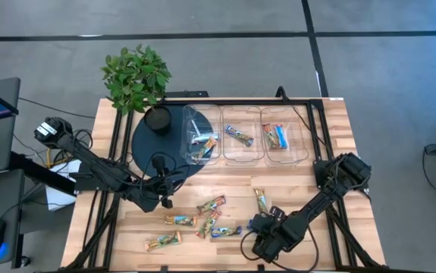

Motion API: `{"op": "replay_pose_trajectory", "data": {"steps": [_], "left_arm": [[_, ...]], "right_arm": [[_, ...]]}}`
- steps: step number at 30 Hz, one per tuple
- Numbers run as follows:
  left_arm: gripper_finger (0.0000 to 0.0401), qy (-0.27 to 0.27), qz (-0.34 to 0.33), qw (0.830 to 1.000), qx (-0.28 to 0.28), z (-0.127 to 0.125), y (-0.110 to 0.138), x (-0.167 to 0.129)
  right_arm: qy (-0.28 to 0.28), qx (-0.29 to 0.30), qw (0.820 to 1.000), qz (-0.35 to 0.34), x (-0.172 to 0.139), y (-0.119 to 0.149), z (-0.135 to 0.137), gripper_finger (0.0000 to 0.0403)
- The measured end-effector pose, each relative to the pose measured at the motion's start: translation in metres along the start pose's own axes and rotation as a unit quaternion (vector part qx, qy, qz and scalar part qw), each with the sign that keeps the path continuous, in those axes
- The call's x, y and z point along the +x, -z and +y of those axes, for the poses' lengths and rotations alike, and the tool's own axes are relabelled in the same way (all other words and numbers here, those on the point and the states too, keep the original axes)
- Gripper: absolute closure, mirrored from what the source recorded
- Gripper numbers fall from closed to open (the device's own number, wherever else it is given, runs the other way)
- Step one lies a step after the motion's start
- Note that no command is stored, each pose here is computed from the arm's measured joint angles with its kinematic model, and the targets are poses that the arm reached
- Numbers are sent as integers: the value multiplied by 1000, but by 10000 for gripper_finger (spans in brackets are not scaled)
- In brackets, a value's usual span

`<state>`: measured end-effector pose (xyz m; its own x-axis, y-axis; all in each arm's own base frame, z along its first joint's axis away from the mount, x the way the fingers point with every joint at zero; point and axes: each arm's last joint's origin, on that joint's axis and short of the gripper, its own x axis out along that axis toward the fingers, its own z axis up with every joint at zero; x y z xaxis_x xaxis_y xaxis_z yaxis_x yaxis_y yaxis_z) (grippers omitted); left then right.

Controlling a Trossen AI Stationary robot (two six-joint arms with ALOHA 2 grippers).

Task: Pick and place Granola Bars by type
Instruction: Put the blue granola bar into the middle transparent bin

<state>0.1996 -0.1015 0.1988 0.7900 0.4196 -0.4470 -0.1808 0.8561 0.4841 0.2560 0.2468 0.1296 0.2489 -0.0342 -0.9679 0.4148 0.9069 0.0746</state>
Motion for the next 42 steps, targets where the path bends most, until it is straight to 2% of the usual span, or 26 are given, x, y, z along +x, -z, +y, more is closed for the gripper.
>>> {"op": "replay_pose_trajectory", "data": {"steps": [13,23,32,42], "left_arm": [[266,0,0,1000,0,0,0,0],[266,0,0,1000,0,0,0,0],[266,-1,0,1000,0,0,0,0],[266,-1,0,1000,0,0,0,0]], "right_arm": [[43,-25,998,31,-2,9,-7,254],[46,-64,997,11,-1,8,-7,295],[44,-65,997,7,-1,8,-6,304],[29,-109,994,-17,-11,-1,7,306]]}}
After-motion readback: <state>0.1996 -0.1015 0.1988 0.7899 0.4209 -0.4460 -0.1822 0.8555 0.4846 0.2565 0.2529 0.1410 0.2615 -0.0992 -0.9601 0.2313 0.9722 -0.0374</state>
